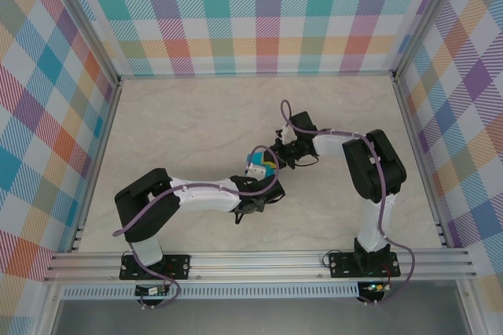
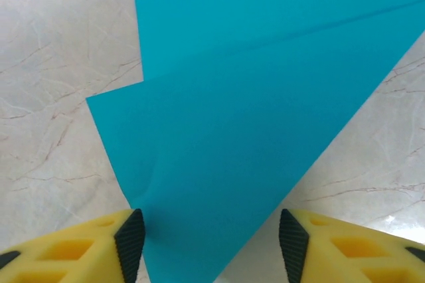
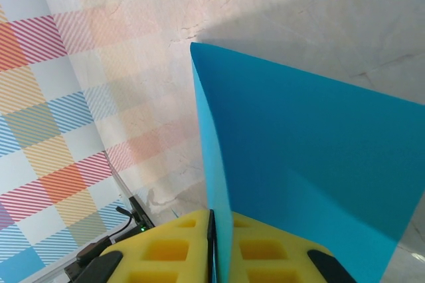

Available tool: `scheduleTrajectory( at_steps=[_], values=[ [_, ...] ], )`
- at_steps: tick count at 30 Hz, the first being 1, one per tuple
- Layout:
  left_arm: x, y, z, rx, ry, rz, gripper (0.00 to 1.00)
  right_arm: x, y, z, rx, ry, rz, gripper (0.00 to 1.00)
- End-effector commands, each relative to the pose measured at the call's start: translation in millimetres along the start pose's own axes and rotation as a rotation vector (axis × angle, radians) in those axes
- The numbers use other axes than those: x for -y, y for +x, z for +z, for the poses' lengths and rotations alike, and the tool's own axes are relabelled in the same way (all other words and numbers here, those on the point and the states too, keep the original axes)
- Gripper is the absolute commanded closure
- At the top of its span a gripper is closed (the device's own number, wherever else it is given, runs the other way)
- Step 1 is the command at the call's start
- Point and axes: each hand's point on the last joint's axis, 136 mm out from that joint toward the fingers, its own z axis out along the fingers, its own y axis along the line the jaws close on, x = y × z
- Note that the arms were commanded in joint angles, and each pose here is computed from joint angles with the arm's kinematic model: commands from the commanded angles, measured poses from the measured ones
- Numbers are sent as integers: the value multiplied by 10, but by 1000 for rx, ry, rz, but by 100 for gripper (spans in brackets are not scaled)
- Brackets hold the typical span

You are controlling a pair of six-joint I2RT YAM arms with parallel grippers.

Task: Fold a paper plane with a square sheet of paper (pick it up from the middle)
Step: Fourth fold the wing at the center of the table.

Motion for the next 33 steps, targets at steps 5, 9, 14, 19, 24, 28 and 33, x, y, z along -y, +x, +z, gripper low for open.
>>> scheduleTrajectory(
  at_steps=[5, 9, 14, 19, 24, 28, 33],
  values=[
    [-7, -14, 11, 16, -32, 16, 57, -50, 17, -41, -9, -9, 8, 89],
    [-18, 9, 27, 13, -36, 15, 60, -58, 4, -48, -5, -6, 8, 89],
    [-42, 20, 39, 12, -50, 24, 59, -80, 0, -41, -11, -17, 10, 94],
    [-45, 31, 32, 19, -36, 29, 58, -72, -8, -42, -6, -9, 13, 98],
    [-50, 55, 54, 8, -43, 43, 68, -50, 1, -37, -8, -4, 23, 99],
    [-30, 48, 55, 11, -35, 37, 72, -27, 5, -30, -11, 1, 30, 99],
    [-31, 8, 29, 24, -34, 46, 75, -21, 11, -51, -3, 13, 26, 99]
  ],
)
